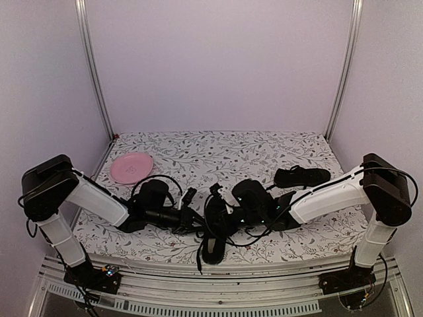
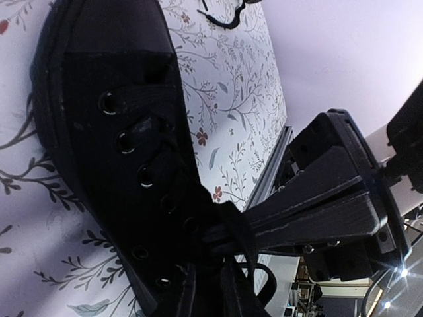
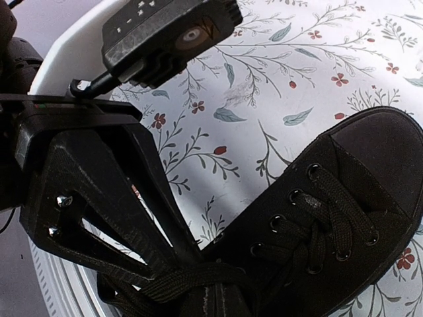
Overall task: Tie the shoes
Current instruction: Tie the crossed shoelace on the shoe.
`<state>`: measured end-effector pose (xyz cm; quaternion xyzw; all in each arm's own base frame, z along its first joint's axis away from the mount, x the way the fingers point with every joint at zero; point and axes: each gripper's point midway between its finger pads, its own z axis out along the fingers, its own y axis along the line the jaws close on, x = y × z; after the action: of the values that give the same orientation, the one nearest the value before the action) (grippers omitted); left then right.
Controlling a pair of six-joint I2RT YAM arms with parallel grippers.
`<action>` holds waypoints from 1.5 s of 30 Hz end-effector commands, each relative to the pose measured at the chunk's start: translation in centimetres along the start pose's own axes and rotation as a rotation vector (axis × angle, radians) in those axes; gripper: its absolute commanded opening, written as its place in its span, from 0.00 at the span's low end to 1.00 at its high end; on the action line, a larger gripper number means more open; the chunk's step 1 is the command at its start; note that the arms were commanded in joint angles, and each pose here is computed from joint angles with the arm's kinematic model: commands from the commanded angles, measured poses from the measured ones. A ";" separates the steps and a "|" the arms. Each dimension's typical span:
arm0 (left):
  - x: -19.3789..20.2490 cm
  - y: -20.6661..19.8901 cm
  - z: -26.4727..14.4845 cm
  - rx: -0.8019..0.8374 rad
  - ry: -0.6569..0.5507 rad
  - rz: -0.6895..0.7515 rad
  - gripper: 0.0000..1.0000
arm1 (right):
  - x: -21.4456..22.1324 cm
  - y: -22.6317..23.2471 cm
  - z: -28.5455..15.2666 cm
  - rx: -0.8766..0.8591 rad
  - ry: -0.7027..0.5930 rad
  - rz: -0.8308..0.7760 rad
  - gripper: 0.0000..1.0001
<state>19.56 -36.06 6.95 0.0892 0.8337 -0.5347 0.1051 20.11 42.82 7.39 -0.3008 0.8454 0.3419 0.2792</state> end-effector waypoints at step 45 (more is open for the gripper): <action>-0.5 -0.4 -0.5 0.031 -0.039 -0.026 0.00 | -1.8 2.3 -3.9 0.219 -0.012 -0.265 0.50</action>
<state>19.75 -36.03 6.98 0.0715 0.8270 -0.5470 0.1084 18.92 40.73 12.20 -0.3202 0.8355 0.2963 0.3340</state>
